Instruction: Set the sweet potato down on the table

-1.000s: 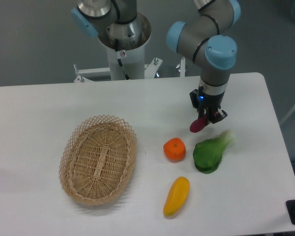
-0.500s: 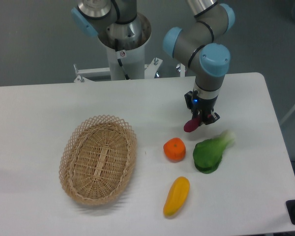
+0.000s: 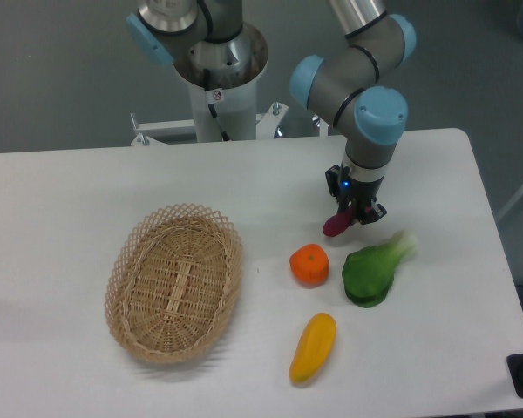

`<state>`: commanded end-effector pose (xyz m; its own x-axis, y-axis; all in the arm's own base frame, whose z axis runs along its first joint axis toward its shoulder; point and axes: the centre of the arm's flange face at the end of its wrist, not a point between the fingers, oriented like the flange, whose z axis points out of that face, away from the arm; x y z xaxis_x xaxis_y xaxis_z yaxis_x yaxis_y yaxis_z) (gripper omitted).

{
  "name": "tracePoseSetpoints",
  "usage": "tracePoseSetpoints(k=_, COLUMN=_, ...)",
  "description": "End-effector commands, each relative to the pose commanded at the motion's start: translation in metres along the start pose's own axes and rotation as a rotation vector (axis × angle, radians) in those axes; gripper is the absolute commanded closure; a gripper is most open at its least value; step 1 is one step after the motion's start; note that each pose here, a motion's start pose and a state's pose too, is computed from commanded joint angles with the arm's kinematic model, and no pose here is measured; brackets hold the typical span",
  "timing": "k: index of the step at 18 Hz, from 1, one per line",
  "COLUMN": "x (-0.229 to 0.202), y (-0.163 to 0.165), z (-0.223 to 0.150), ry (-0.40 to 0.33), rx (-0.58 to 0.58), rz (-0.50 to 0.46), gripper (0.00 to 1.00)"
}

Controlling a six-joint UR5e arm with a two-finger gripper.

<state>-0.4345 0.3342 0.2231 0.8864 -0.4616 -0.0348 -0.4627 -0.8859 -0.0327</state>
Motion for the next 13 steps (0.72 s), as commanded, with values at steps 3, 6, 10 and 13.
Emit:
tracePoseSetpoints(k=3, x=-0.003, y=0.001, z=-0.005, ry=-0.02, rx=-0.002, rz=-0.004, gripper=0.03)
tracePoseSetpoints(k=6, x=-0.004, y=0.001, z=-0.013, ry=-0.035, rx=-0.004, rz=-0.016, gripper=0.0)
tracePoseSetpoints(k=10, x=-0.005, y=0.001, z=-0.02, ry=-0.049, rx=0.0, rz=-0.044, gripper=0.0)
tracePoseSetpoints(k=13, x=-0.018, y=-0.004, z=-0.049, ry=-0.115, rx=0.006, rz=-0.11, gripper=0.0)
